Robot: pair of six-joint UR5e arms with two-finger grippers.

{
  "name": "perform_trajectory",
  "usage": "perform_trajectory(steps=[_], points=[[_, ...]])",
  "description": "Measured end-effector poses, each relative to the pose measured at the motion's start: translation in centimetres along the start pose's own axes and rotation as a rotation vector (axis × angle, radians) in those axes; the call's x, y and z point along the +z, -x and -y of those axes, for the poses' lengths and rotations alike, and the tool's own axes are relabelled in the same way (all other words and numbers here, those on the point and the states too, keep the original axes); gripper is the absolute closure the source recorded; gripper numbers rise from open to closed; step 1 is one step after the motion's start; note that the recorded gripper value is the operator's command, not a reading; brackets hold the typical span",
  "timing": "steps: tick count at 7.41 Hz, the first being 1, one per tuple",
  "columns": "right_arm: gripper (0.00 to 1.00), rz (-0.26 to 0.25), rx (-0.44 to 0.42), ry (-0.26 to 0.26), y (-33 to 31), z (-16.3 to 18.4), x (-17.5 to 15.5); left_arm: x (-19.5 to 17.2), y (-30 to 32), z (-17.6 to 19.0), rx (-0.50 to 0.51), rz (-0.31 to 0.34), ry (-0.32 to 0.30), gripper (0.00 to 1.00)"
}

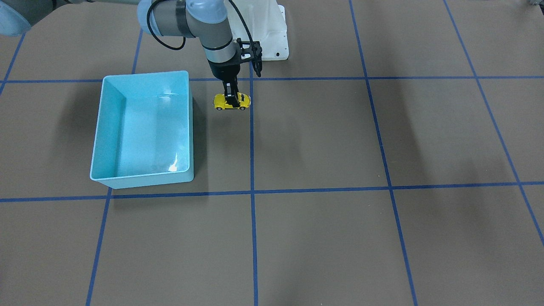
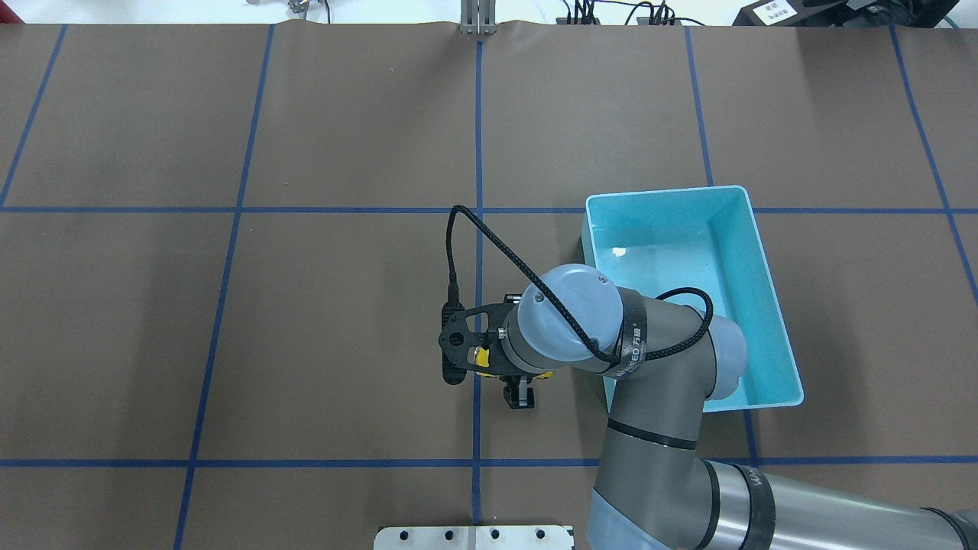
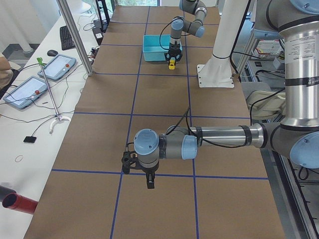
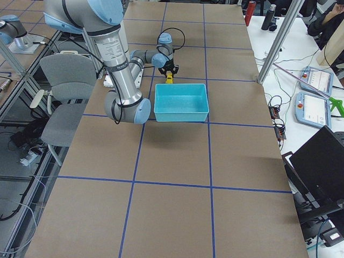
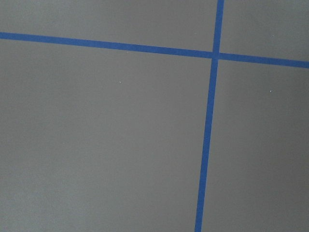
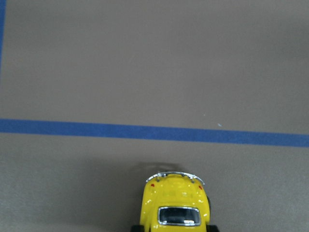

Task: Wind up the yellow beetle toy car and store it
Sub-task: 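Lift the car with the right gripper and carry it over the bin, then lower the car into the light-blue bin and open the right gripper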

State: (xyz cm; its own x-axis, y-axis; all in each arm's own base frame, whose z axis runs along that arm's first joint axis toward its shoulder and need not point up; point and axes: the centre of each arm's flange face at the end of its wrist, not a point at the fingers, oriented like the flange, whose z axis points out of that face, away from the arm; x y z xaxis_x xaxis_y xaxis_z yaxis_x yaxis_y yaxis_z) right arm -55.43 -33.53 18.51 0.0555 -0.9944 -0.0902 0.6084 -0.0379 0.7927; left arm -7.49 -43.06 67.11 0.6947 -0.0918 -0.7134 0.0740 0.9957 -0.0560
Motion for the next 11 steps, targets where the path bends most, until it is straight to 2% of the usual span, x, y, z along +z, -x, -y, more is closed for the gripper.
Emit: perform_trajectory(steps=[1,2,3,5,6,8,11], points=[[1.0,-0.019,0.019,-0.014,-2.4,0.9,-2.8,0.0,0.0,0.0,0.001,0.0,-0.001,0.0],[1.0,-0.025,0.039,-0.024,-5.5,0.2,-5.9,0.0,0.0,0.0,0.001,0.0,-0.001,0.0],[1.0,-0.027,0.029,-0.027,-8.3,-2.4,-8.7,0.0,0.0,0.1,0.001,0.0,-0.001,0.0],[1.0,-0.012,-0.048,-0.015,-10.9,-11.6,-11.8,0.0,0.0,0.1,0.001,0.0,-0.001,0.0],[1.0,0.007,-0.069,-0.02,-10.4,-15.7,-12.0,0.0,0.0,0.0,0.001,0.0,-0.001,0.0],[1.0,0.036,-0.083,-0.016,-8.9,-21.7,-9.7,0.0,0.0,0.0,0.0,0.0,0.0,0.0],[1.0,0.06,-0.097,-0.002,-9.1,-25.1,-2.6,0.1,0.1,-0.1,-0.002,0.0,0.002,0.0]])
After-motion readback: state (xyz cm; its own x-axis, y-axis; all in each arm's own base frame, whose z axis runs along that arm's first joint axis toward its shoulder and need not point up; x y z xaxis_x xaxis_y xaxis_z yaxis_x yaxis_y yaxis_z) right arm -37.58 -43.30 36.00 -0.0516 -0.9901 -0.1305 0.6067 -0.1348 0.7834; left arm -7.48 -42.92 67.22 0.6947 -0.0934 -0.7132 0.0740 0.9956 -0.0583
